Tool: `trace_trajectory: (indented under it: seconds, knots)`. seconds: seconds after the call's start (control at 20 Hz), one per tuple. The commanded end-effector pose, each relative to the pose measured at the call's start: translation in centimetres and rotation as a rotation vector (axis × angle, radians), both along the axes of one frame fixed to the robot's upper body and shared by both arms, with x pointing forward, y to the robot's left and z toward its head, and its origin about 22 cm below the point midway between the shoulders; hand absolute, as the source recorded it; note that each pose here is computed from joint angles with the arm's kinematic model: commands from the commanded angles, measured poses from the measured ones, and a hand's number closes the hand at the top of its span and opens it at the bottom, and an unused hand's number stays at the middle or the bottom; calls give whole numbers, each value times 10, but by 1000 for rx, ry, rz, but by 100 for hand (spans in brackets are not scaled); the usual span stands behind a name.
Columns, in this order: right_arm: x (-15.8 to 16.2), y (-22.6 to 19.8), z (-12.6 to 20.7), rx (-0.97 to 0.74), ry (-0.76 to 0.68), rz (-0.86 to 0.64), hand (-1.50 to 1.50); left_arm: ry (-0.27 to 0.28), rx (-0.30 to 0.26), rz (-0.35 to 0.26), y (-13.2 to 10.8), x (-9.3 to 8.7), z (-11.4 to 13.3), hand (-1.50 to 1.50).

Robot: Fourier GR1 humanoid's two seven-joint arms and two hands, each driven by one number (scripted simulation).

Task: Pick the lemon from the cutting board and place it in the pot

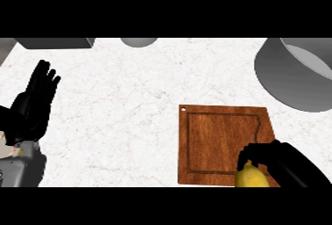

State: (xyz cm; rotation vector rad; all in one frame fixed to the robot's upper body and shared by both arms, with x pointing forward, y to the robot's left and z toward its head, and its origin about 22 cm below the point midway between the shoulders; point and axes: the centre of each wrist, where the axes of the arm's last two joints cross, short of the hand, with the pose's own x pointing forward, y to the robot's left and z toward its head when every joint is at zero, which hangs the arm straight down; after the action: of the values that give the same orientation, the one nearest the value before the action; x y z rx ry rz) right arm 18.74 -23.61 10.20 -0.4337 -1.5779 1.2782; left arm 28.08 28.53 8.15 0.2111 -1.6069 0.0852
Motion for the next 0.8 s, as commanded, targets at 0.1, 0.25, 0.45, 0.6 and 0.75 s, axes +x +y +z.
trace_trajectory:
  seconds: [0.1,0.25,0.45,0.6,0.75]
  knots:
    - [-9,-28,47,229,-242,-232,150,-1,2,-14,-2,-11,5,0]
    - [1,-38,76,312,-346,-304,150,7,-9,-11,-4,-2,-6,0]
    - [2,-72,77,328,-382,-415,150,3,-12,-1,12,-6,7,0]
    - [14,-104,106,333,-380,-451,150,-2,15,-16,-8,1,-5,0]
    - [49,-113,93,373,-341,-482,150,-3,9,-34,-2,10,1,0]
